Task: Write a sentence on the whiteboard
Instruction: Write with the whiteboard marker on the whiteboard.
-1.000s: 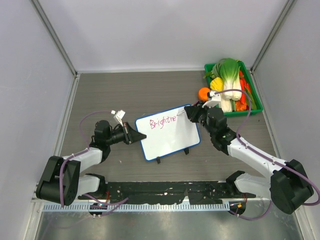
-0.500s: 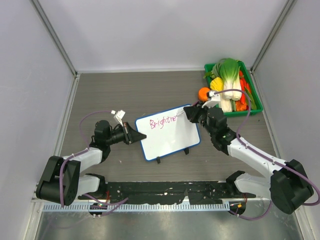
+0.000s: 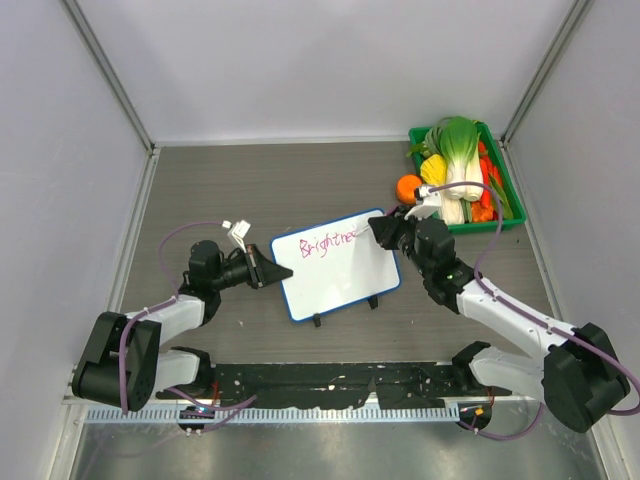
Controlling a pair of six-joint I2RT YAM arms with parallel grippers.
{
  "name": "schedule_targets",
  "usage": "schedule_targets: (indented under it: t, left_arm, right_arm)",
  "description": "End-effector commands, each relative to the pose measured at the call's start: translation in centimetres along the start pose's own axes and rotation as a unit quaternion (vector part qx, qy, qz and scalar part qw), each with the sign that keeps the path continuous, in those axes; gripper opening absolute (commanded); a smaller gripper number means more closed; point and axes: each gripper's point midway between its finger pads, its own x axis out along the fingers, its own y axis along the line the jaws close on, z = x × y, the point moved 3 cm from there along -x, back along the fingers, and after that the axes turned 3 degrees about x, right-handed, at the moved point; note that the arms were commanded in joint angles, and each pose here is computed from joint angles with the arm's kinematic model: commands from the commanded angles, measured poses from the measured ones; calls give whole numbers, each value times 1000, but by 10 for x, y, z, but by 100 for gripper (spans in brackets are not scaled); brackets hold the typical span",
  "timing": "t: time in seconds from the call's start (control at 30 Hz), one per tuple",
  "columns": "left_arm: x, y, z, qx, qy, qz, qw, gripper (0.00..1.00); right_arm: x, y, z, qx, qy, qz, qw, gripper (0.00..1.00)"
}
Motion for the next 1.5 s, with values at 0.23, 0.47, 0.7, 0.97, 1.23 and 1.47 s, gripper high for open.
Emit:
schedule_targets:
  t: [0.23,0.47,0.7,0.97,1.23,1.47]
  left_arm:
    - [0,21,-5,10,-2,53,999,0]
    - [0,21,-4,11,-2,52,999,0]
    - [0,21,-4,11,-3,53,999,0]
    - [0,21,-5,11,-2,52,999,0]
    - [0,21,-5,12,-2,52,999,0]
    - [-1,21,-4,11,-3,53,999,0]
  right_arm:
    - [-6,-7,3,-10,-9,-17,1000,1]
    - [-7,-4,-2,-10,3,-2,1000,1]
    - [-8,3,1,1,-2,16,1000,1]
    - [-1,14,9,24,-13,34,999,1]
    - [-12,23,33,36,-51,45,997,1]
    - [-23,26,50,42,-69,57,995,1]
